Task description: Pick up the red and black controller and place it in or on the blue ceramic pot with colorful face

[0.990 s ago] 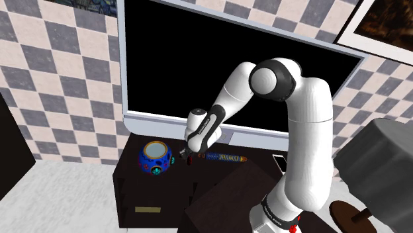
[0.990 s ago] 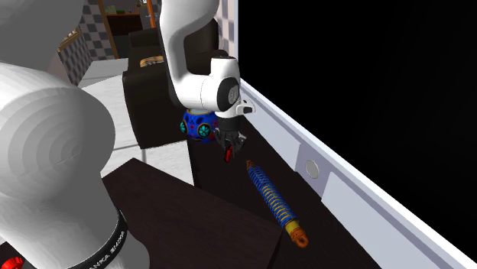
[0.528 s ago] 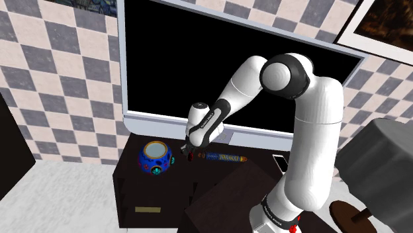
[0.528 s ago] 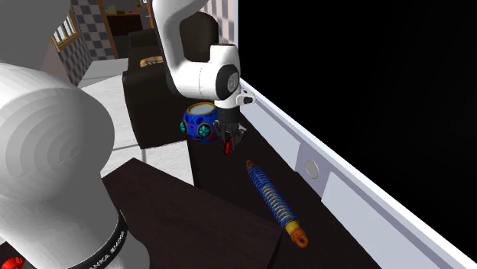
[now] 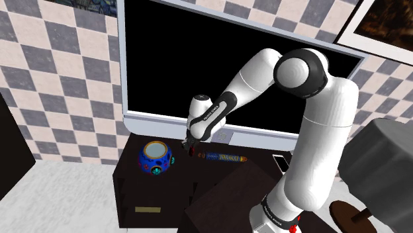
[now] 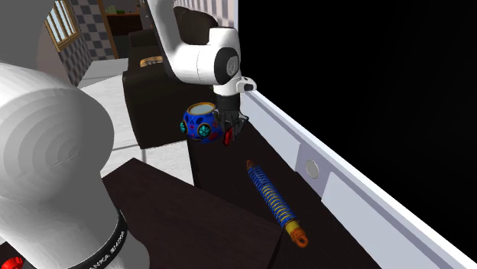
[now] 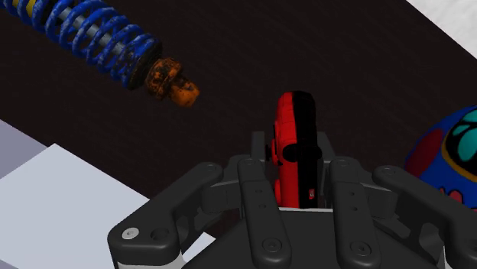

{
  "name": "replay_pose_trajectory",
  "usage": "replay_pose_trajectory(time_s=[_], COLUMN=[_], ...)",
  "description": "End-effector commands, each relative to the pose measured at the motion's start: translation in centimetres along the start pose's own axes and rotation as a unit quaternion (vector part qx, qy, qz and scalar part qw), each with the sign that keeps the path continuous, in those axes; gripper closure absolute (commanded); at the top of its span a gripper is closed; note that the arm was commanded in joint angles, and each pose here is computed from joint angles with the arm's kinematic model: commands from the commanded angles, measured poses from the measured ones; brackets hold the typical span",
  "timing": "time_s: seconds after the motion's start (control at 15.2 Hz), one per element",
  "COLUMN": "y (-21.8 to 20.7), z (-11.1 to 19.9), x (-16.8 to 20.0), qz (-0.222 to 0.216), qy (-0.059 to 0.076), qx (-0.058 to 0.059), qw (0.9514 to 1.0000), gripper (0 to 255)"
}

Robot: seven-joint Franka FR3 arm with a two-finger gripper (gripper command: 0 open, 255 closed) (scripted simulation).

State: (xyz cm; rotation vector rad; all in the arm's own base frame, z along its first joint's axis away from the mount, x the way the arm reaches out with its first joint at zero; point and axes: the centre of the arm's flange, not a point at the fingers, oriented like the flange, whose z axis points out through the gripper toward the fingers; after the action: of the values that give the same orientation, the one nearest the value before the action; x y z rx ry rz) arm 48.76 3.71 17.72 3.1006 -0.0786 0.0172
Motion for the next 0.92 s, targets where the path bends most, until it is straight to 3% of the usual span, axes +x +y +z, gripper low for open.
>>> replay_pose_trajectory(time_s=[0.0, 0.86], y=[0.1, 0.3], z=[-1.2, -8.0], x=[-0.1, 0.0], qz=[0.0, 0.0], qy=[0.0, 0.0], qx=[0.0, 0.0], qw=[1.0, 1.0], gripper=[255, 255])
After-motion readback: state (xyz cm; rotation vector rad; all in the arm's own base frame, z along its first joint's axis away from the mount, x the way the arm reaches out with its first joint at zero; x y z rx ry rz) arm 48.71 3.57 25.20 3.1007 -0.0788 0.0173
